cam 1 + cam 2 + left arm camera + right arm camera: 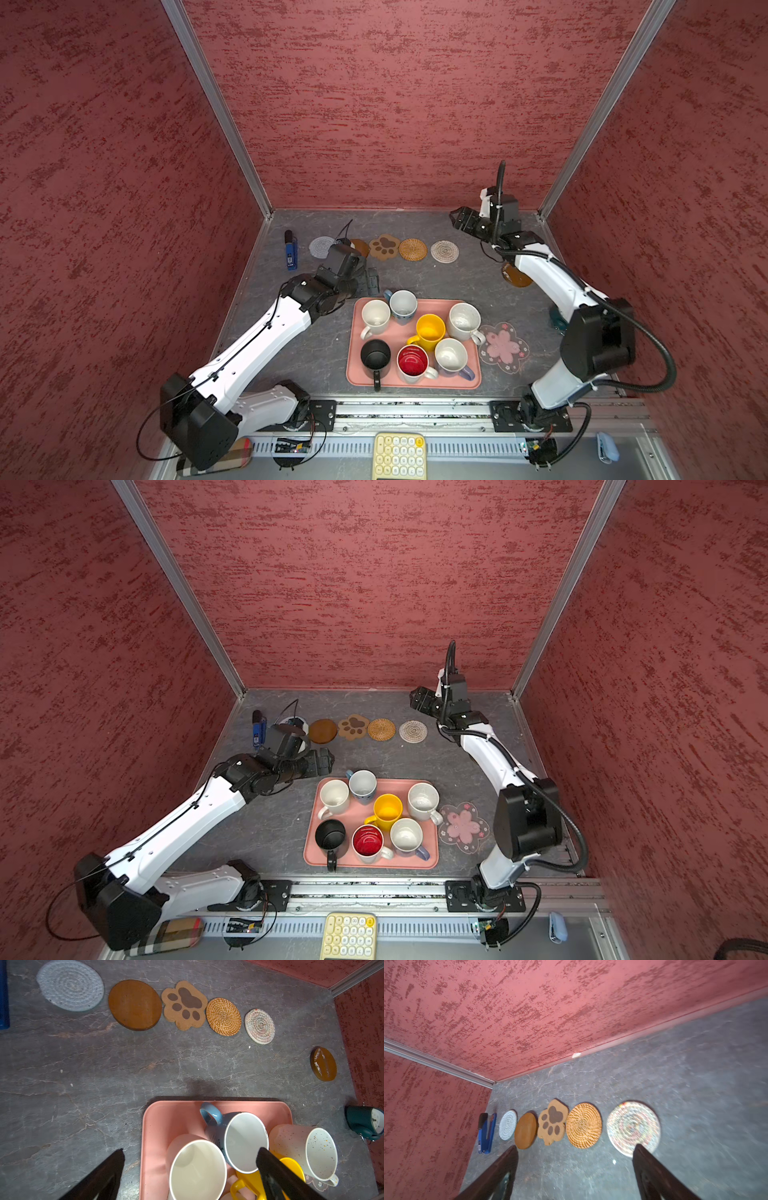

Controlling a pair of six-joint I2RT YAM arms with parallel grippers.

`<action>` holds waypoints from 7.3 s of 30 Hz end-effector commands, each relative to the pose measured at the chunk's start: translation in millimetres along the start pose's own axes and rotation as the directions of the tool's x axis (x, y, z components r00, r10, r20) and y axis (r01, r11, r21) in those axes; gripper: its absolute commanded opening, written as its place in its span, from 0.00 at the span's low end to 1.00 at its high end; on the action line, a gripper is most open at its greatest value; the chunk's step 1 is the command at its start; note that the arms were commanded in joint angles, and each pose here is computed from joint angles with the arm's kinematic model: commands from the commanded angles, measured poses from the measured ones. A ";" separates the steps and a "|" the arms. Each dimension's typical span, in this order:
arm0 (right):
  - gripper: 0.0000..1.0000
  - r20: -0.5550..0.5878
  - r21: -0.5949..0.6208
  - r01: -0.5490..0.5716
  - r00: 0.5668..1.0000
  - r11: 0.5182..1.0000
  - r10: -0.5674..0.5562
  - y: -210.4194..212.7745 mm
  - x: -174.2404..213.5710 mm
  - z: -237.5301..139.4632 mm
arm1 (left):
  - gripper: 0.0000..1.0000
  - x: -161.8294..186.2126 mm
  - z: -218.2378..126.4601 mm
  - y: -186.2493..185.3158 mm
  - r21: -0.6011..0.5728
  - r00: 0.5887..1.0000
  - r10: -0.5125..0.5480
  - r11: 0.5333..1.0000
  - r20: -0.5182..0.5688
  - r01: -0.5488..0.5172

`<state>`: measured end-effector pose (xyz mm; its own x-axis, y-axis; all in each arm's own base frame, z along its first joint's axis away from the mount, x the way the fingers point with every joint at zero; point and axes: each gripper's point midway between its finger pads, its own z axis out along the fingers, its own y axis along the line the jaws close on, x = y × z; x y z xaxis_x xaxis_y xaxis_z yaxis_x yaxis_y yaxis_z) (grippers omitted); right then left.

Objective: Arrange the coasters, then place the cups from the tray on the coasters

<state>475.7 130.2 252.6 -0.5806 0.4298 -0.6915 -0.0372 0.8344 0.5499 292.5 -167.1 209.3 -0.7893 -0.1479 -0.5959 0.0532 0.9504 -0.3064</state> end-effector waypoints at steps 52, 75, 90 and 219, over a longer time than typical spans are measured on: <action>0.73 0.182 0.362 -0.499 0.866 0.787 0.465 -320.6 66.0 -55.4 | 1.00 -9.2 113.9 -16.0 0.184 0.996 -0.068 0.980 -0.060 0.078; 0.64 0.107 0.391 -0.463 0.881 0.795 0.461 -326.2 71.5 -24.7 | 1.00 -10.4 111.1 -0.8 0.188 0.992 -0.114 0.974 -0.059 0.123; 0.61 0.015 0.412 -0.384 0.910 0.826 0.415 -312.0 72.6 10.2 | 1.00 -11.0 112.9 6.9 0.186 0.988 -0.139 0.971 -0.066 0.149; 0.61 -0.145 0.231 -0.275 0.939 0.933 0.312 -186.9 92.2 30.0 | 1.00 -19.3 106.8 28.9 0.160 0.982 -0.183 0.969 -0.051 0.189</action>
<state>465.4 29.9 49.4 -0.6857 0.6351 -0.3557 0.3264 0.7050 0.6297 372.6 -165.4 115.4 -0.8381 -0.3123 -0.4472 -0.0286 0.8439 -0.5358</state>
